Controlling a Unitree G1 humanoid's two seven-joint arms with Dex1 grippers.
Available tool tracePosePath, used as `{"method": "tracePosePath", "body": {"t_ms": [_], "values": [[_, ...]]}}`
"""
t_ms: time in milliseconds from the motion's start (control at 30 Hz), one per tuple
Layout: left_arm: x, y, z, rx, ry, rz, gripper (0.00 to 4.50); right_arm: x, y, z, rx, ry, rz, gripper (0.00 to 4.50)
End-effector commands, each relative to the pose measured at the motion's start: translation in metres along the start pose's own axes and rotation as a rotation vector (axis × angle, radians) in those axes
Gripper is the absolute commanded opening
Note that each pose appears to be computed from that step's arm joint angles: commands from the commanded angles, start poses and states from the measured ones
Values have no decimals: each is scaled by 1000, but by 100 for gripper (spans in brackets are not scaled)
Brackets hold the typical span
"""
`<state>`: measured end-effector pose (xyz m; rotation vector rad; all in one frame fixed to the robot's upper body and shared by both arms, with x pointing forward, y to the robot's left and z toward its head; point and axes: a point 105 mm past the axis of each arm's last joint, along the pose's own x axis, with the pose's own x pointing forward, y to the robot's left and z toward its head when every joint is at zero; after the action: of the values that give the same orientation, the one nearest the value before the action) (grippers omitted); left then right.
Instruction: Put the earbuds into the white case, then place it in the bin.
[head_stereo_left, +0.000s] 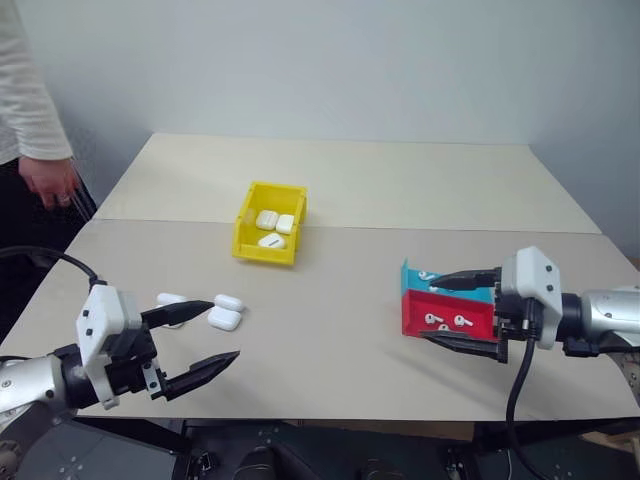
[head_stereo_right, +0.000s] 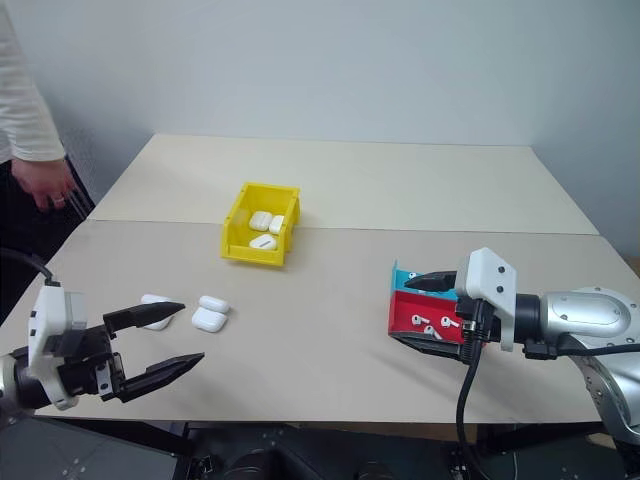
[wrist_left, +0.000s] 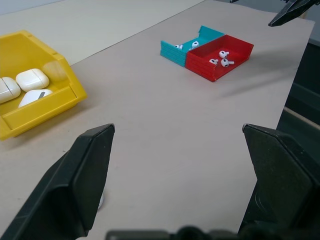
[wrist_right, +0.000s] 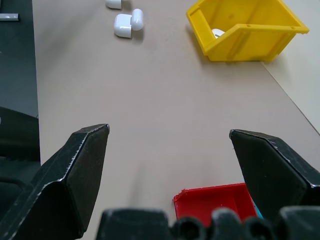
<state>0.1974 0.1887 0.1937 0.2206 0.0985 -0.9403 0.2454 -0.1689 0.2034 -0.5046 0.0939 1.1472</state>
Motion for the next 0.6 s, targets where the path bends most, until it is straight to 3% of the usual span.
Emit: {"method": "tracePosePath", "body": {"t_ms": [33, 267, 600], "values": [[-2, 0, 8, 39, -17, 1, 446, -6, -2, 10, -54, -10, -21, 450], [-6, 8, 5, 42, 56, 52, 446, -3, -4, 8, -46, -15, -32, 450], [-27, 37, -6, 98, 379, 220, 446, 4, -10, 6, -38, -12, -22, 450]]}}
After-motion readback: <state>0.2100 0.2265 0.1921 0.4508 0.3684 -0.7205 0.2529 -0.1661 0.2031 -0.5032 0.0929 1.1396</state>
